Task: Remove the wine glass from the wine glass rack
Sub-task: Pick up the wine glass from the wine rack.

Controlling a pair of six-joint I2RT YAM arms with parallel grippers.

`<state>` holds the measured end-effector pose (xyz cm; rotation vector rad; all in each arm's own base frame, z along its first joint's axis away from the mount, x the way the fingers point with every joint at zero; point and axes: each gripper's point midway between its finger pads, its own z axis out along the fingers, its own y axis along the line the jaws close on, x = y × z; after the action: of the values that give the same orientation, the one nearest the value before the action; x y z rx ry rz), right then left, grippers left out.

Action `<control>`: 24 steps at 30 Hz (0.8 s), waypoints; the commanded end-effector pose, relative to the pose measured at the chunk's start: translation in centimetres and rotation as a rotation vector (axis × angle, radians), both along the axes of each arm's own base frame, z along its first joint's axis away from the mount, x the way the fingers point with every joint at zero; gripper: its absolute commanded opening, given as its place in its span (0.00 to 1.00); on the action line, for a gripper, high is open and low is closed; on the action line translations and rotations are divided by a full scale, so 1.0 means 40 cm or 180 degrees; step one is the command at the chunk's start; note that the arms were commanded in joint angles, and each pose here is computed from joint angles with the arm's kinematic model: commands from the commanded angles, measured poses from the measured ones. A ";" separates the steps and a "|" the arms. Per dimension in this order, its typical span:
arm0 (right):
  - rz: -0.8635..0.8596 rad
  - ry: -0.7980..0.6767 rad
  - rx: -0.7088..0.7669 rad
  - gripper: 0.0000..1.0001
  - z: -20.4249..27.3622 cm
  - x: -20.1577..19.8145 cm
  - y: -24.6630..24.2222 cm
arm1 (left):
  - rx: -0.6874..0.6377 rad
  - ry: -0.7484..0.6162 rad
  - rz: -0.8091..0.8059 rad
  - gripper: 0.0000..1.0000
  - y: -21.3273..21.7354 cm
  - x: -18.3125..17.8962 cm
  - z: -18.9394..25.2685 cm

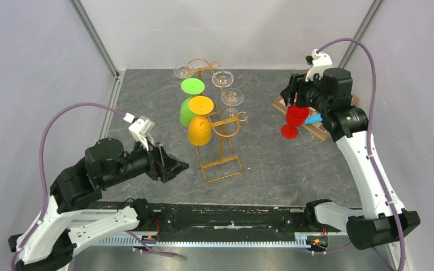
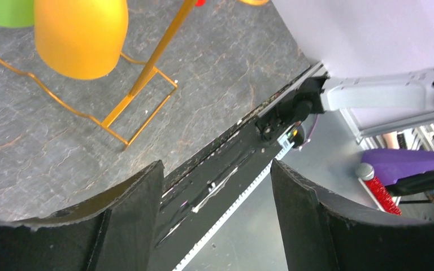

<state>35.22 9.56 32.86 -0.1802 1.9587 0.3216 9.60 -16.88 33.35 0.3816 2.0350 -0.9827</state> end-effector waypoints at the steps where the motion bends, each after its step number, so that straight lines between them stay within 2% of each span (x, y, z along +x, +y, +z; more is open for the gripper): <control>1: 0.0099 -0.0248 0.0158 0.62 0.067 -0.033 0.013 | -0.0341 -0.0023 0.0273 0.75 -0.032 0.051 0.104; 11: 0.0486 -0.0497 0.0570 0.63 0.144 -0.125 0.066 | -0.0490 -0.0147 0.0547 0.74 -0.072 0.128 0.246; 18: 0.0459 -0.0735 0.0517 0.65 0.190 -0.180 0.049 | -0.0420 -0.0163 0.0601 0.74 -0.111 0.174 0.287; 24: 0.0545 -0.0775 0.0556 0.65 0.192 -0.208 0.060 | -0.0334 -0.0118 0.0769 0.73 -0.098 0.235 0.296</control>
<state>27.30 11.48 40.08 -0.2456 1.7024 0.5300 17.60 -21.72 43.78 0.1584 1.9557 -0.9263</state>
